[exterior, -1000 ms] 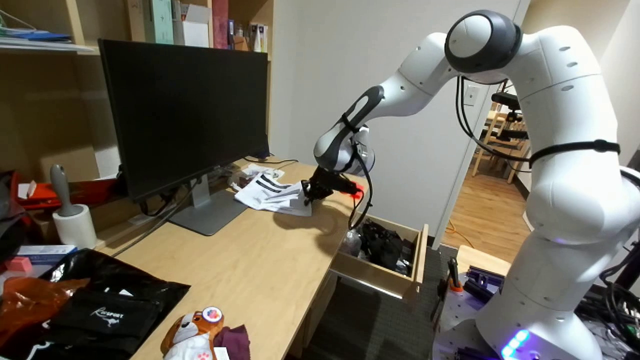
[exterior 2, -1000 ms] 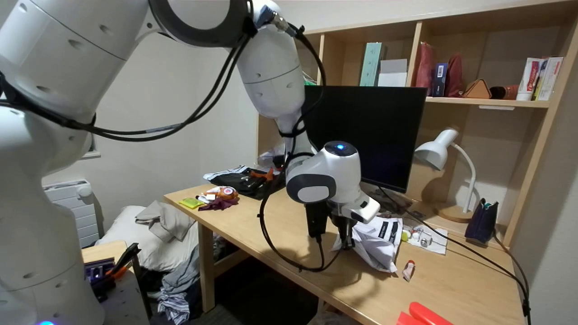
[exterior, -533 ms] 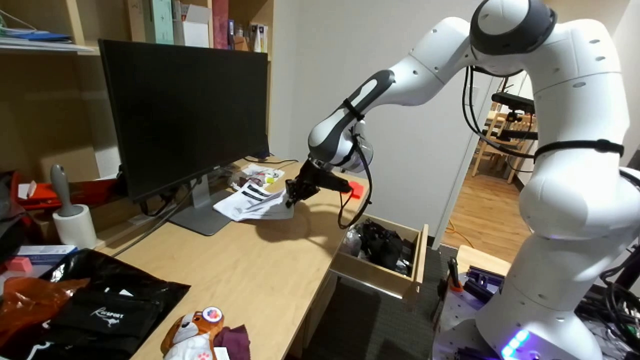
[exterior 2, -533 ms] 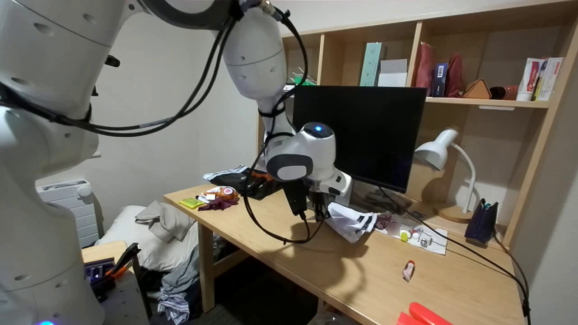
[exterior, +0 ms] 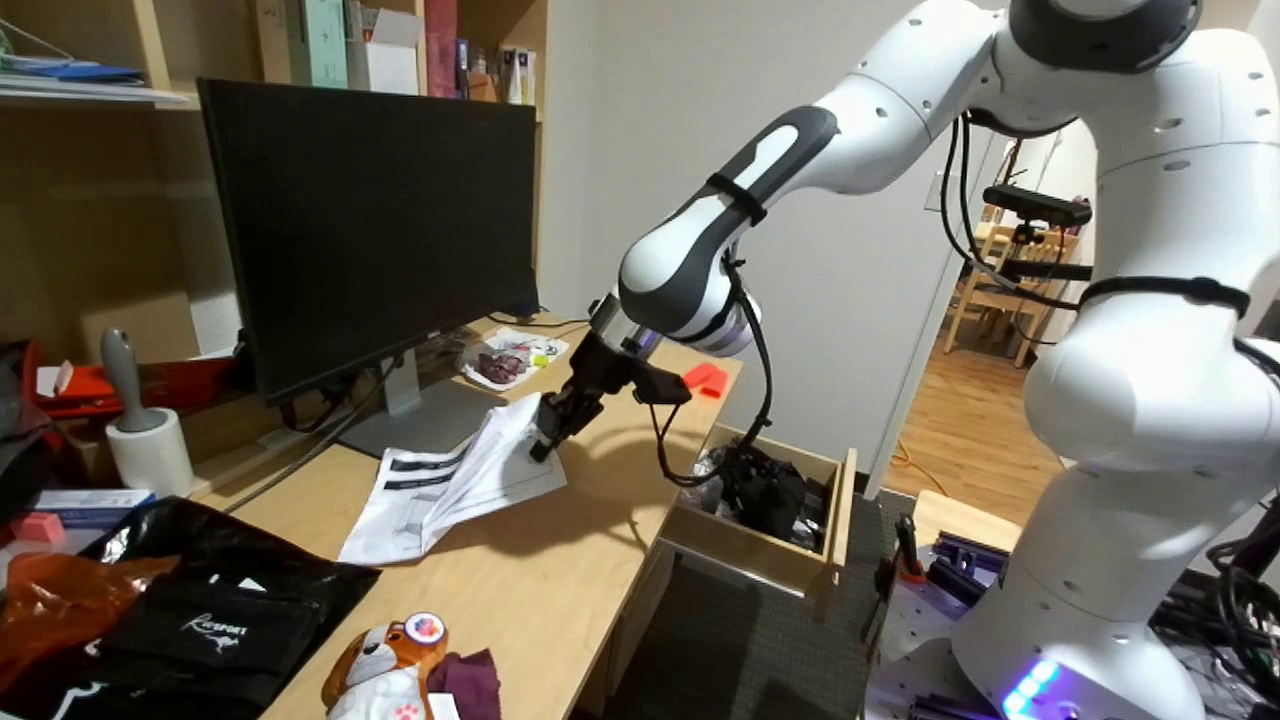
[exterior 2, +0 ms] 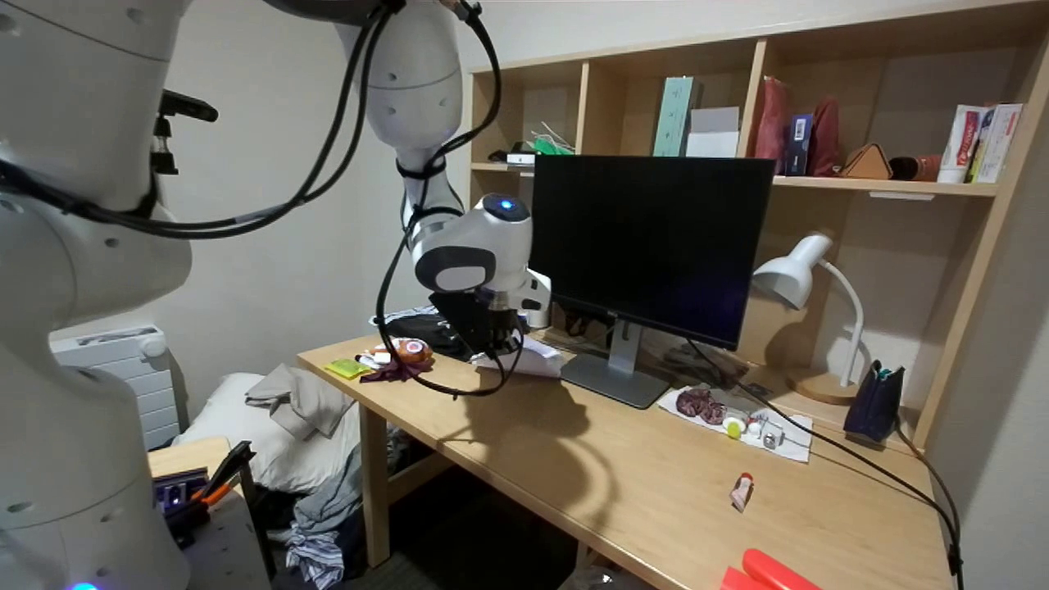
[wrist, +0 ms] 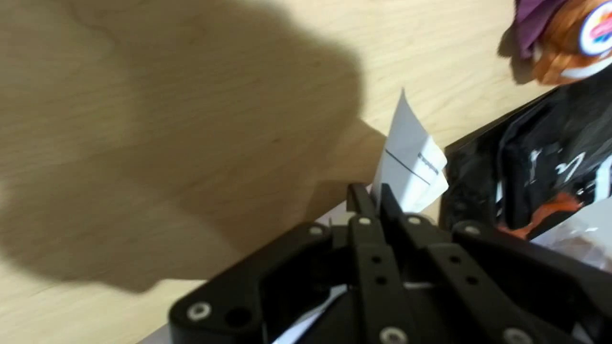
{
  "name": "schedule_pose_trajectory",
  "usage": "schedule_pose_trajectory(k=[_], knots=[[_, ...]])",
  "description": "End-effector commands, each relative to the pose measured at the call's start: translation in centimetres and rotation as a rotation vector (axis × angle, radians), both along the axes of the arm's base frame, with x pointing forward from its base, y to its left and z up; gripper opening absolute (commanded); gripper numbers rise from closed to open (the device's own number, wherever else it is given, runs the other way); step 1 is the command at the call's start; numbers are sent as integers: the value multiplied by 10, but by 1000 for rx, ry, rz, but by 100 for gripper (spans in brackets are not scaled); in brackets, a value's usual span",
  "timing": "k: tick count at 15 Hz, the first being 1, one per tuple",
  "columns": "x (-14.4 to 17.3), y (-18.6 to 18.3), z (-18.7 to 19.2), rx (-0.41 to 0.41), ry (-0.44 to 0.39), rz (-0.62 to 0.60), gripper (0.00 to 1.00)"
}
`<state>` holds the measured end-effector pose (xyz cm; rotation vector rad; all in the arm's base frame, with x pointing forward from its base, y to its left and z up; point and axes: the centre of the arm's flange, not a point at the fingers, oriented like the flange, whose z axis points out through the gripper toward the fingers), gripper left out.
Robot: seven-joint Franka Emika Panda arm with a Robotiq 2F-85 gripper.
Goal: Move the purple cloth to the left side of the desk then move the papers to the left side as well
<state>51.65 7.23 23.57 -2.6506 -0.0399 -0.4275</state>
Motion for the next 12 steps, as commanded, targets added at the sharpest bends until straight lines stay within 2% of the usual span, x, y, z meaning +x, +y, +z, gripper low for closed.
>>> schedule_pose_trajectory(k=[1, 3, 7, 12], knots=[[-35, 22, 6, -3, -22, 150, 6], [-36, 30, 6, -3, -49, 147, 6], [-35, 45, 25, 26, -158, 129, 6], [-37, 68, 84, 51, -365, 94, 6]])
